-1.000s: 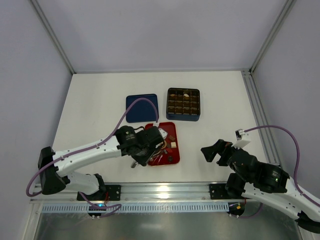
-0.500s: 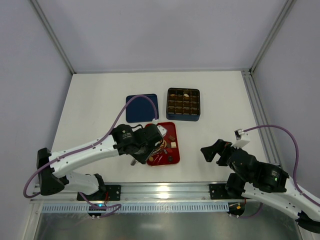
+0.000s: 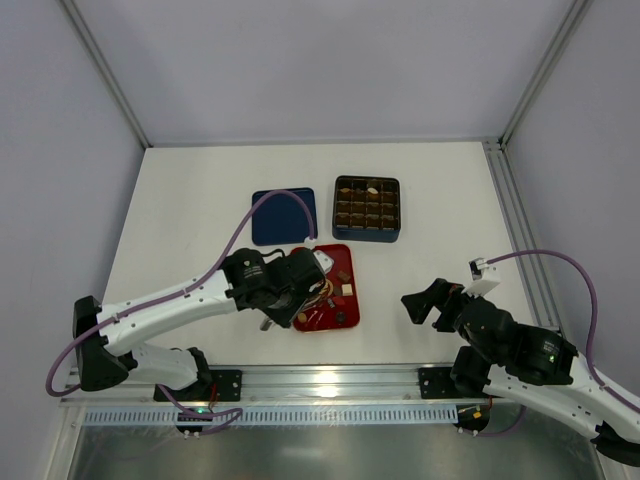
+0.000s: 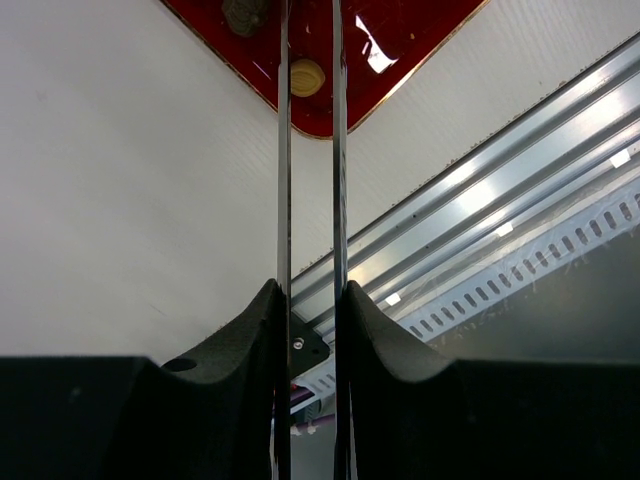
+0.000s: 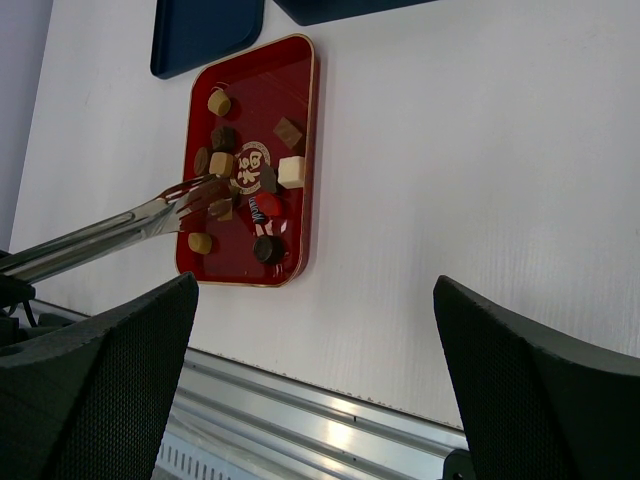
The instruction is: Pack the chocolate
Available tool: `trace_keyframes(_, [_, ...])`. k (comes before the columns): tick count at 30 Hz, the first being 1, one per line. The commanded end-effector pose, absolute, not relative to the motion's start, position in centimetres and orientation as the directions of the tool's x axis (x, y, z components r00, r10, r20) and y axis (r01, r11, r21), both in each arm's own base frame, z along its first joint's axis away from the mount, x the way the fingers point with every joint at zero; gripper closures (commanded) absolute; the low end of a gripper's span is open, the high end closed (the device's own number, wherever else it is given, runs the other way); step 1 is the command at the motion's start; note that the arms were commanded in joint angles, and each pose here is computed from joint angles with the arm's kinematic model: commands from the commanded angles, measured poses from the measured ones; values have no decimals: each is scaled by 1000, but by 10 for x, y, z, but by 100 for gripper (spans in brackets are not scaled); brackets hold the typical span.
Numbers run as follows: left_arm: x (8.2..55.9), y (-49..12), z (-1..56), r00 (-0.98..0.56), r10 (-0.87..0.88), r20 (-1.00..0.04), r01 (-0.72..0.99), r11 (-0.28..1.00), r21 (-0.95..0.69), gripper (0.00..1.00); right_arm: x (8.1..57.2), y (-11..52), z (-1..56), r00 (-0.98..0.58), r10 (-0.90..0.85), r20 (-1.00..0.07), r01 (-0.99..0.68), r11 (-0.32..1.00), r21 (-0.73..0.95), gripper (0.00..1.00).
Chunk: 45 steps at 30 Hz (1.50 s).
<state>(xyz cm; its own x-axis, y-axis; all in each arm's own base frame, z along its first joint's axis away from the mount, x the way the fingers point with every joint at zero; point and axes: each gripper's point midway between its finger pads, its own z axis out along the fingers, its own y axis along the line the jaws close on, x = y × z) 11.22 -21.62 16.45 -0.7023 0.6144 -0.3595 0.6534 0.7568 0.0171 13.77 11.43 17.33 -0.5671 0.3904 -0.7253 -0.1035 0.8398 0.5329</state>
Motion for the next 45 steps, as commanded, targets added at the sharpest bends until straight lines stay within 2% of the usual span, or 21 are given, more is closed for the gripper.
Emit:
trace_keyframes(1, [120, -222, 187, -677, 589, -441, 653, 757, 10, 75, 141, 114, 184, -544, 414, -729, -101, 831, 547, 0])
trace_keyframes(15, [137, -242, 203, -653, 569, -499, 646, 763, 23, 75, 142, 113, 189, -536, 420, -732, -101, 829, 550, 0])
trace_keyframes(26, [176, -275, 230, -629, 502, -593, 623, 782, 2, 76, 142, 110, 196, -526, 425, -737, -100, 830, 549, 0])
trace_keyframes(35, [246, -310, 253, -622, 403, -671, 561, 827, -24, 76, 143, 109, 199, -522, 430, -737, -97, 828, 553, 0])
trace_keyframes(41, [304, -339, 272, -569, 305, -764, 531, 845, -58, 76, 142, 111, 204, -527, 433, -731, -101, 822, 560, 0])
trace_keyframes(45, [339, -355, 260, -548, 278, -789, 502, 863, -45, 76, 140, 109, 204, -534, 426, -730, -97, 827, 553, 0])
